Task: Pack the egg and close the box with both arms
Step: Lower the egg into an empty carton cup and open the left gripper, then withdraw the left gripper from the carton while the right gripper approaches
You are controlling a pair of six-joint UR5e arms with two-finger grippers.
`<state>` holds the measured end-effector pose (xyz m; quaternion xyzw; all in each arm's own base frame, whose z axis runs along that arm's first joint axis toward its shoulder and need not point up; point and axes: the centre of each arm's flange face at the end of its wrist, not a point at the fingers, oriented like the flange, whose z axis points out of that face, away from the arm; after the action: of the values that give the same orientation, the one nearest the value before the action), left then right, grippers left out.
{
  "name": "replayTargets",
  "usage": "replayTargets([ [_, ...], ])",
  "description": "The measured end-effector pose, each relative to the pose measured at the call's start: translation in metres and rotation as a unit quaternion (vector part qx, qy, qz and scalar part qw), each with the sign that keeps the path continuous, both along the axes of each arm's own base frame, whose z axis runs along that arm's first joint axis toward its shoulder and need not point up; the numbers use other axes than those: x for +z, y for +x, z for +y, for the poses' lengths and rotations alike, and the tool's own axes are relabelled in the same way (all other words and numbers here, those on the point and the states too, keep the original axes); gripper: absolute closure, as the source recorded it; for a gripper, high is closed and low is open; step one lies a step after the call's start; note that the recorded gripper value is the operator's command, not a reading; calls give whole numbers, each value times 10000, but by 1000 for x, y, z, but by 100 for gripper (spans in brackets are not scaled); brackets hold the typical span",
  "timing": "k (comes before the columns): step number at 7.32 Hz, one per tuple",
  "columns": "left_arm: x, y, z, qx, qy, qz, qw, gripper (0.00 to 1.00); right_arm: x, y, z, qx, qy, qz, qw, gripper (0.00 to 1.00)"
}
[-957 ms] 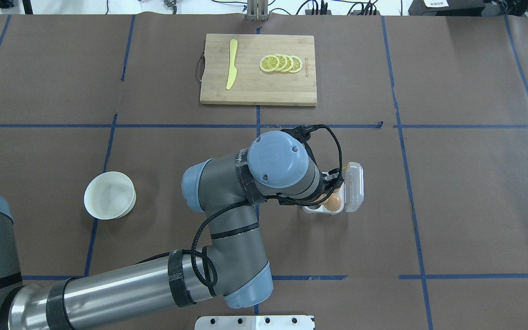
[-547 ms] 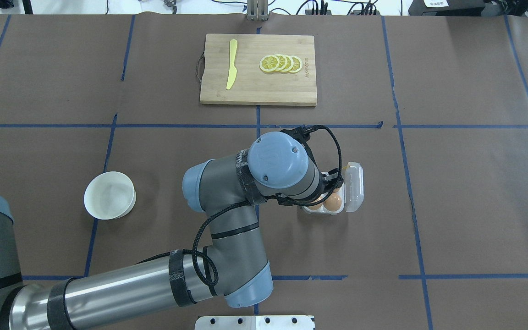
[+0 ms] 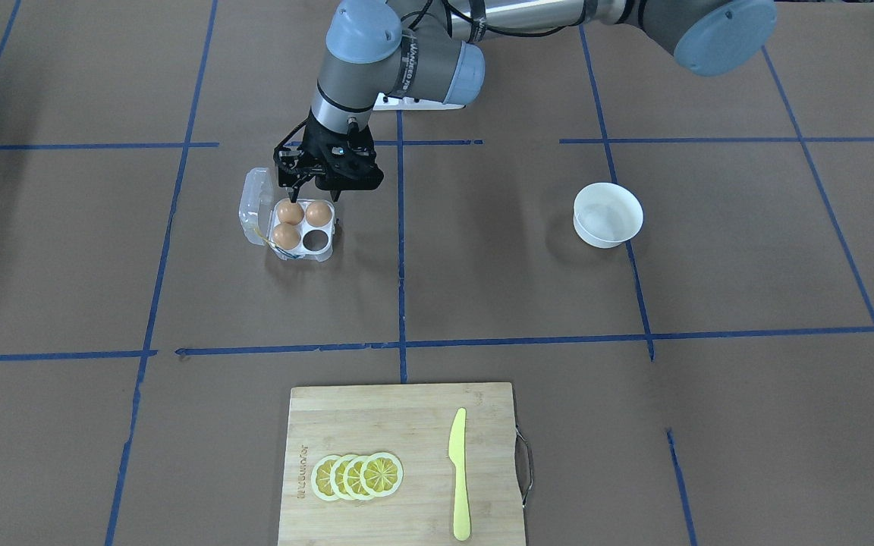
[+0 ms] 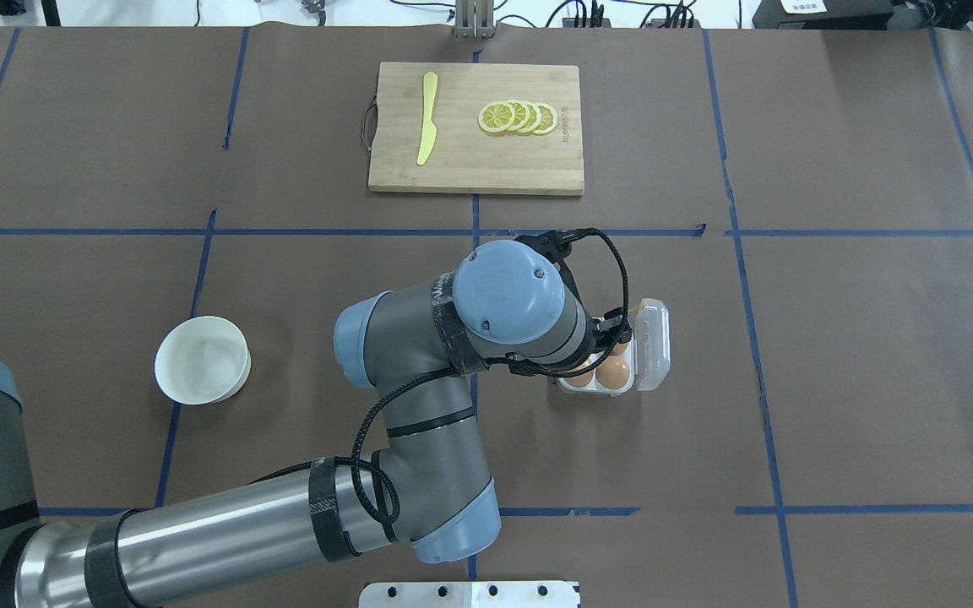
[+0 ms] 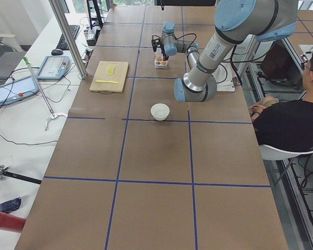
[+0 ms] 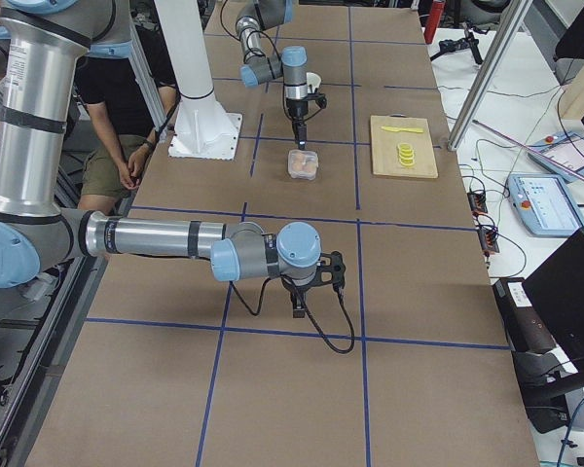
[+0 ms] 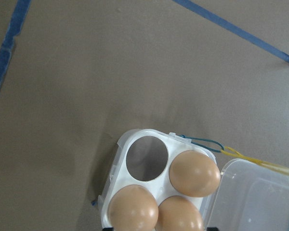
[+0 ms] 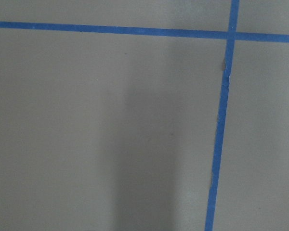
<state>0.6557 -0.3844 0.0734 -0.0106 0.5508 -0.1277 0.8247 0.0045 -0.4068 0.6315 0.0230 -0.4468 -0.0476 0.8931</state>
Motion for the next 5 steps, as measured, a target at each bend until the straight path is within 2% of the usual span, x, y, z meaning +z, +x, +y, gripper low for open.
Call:
replayTargets([
  [1, 4, -18, -7, -12, 129, -49, 9999, 30, -6, -13, -4, -5, -7, -41, 10000, 0],
  [3, 36, -76, -21, 41, 536, -266, 9982, 30, -30, -57, -12, 277, -147, -156, 9994, 0],
  [5, 83, -139, -41, 154, 888, -502, 9947, 31, -80, -145, -26, 737, -343, -289, 9963, 0],
])
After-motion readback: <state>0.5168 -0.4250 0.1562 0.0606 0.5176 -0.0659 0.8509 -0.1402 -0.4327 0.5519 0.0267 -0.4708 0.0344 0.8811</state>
